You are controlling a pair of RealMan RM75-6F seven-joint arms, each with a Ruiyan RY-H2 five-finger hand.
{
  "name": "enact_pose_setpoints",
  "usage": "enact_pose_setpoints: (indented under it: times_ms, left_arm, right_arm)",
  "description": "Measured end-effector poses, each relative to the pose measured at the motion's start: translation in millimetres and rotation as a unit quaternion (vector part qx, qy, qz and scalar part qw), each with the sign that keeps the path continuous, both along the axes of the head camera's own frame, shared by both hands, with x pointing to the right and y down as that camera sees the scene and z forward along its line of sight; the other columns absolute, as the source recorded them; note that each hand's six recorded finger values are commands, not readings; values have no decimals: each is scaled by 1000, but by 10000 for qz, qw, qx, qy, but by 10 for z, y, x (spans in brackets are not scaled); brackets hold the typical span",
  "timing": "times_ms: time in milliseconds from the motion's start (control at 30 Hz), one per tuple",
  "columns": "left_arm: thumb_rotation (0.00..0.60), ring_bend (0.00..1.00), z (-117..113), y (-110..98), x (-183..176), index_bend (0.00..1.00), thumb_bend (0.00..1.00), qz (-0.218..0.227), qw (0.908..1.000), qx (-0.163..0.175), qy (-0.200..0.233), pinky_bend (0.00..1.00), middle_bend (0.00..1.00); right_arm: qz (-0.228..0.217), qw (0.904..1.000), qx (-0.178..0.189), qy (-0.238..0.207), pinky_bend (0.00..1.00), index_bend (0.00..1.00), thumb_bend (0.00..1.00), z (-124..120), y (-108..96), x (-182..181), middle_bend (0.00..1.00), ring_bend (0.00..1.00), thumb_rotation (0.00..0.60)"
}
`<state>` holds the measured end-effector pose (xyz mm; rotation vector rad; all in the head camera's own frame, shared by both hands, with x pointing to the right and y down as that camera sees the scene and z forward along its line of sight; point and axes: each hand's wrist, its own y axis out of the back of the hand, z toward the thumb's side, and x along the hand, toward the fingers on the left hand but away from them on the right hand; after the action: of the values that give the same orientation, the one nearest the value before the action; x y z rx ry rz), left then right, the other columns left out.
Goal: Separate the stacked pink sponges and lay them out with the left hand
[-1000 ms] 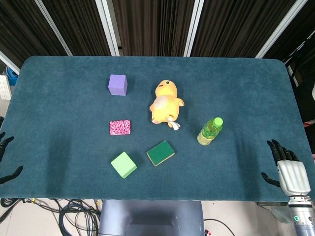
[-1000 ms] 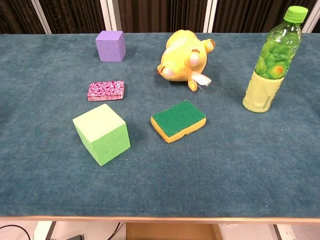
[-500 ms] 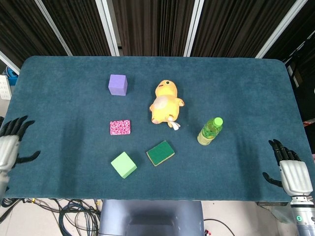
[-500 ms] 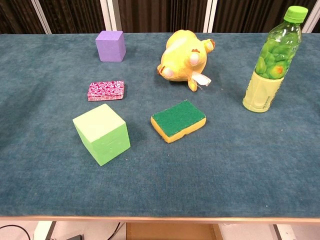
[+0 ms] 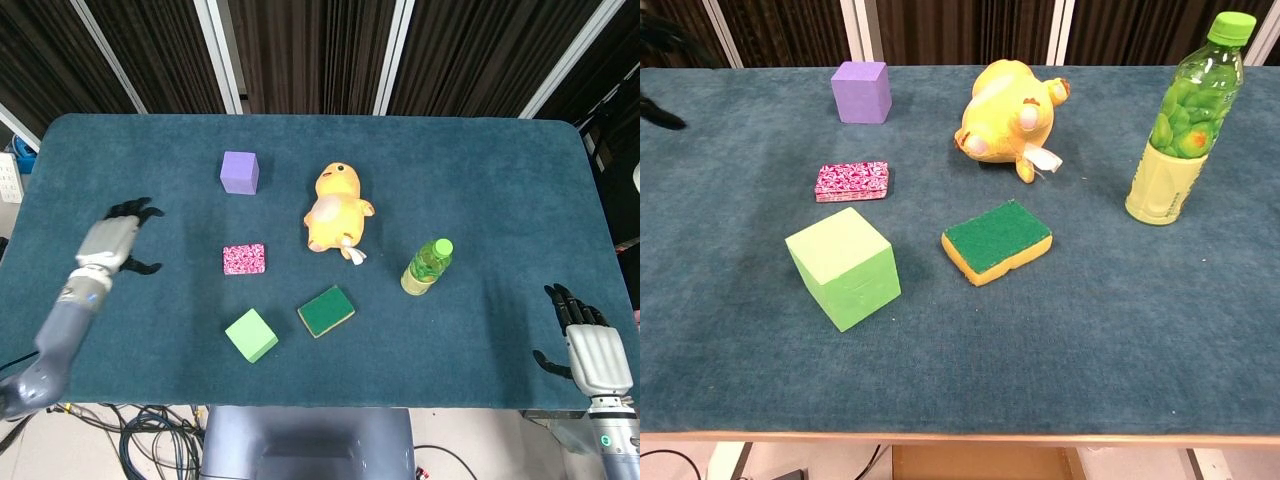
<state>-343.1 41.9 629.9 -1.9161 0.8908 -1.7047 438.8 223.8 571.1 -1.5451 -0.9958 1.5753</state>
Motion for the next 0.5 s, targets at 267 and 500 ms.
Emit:
enact_pose_setpoints:
  times_ms: [267,500]
  left_arm:
    - [600,0,394,-5,759,296,183,400,9983,-431,-5,0,104]
    - [600,0,592,66,1038,317,183,583,9966,-530,-252,0,103]
  right_arm:
    - [8,10000,-3,-24,217,4,187,8,-8,7,63,158,600]
    - [20,10000,15,-30,217,4,187,-1,-11,20,63,158,600]
